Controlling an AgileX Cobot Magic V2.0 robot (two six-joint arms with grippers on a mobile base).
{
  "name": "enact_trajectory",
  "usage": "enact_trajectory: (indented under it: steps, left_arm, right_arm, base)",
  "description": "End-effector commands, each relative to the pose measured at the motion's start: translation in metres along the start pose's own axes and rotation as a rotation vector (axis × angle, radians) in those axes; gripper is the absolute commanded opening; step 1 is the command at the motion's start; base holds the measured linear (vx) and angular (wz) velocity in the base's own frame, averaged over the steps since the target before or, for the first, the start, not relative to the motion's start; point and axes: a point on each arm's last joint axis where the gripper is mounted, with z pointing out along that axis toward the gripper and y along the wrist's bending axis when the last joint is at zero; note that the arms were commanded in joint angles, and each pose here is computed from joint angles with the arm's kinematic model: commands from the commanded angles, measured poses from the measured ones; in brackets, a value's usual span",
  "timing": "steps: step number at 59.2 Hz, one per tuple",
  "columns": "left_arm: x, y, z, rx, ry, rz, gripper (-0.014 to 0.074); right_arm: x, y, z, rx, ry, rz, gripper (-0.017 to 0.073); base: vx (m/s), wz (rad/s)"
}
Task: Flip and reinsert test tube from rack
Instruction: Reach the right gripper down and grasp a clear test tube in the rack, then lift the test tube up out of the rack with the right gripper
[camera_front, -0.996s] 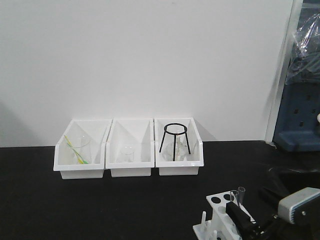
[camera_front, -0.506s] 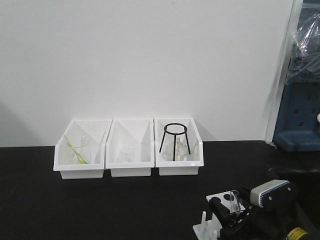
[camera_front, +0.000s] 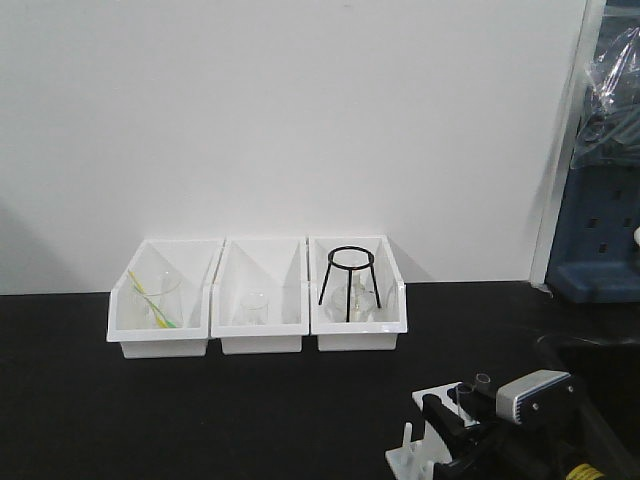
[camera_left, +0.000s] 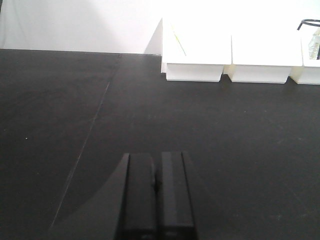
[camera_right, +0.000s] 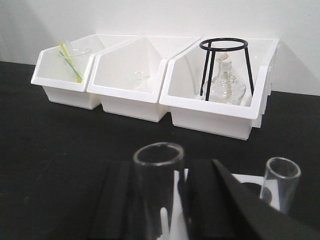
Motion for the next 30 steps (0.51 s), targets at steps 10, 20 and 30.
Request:
enact_trajectory:
  steps: [10, 20, 30]
  left_arm:
    - [-0.007, -0.002, -0.001, 0.023, -0.086, -0.004, -0.0006]
    - [-0.007, -0.002, -0.001, 0.023, -0.086, -0.004, -0.0006]
    - [-0.007, -0.002, -0.001, 0.023, -0.086, -0.004, -0.0006]
  right_arm:
    - [-0.029, 0.001, -0.002, -0.011, -0.144, -0.033, -0.0004]
    - [-0.046, 0.003, -0.011, 0.004, -0.16, -0.06, -0.0013]
    - [-0.063, 0.006, -0.022, 0.022, -0.176, -0.083, -0.0012]
  base:
    - [0.0, 0.0]
    - [0.0, 0.0]
    - [0.0, 0.0]
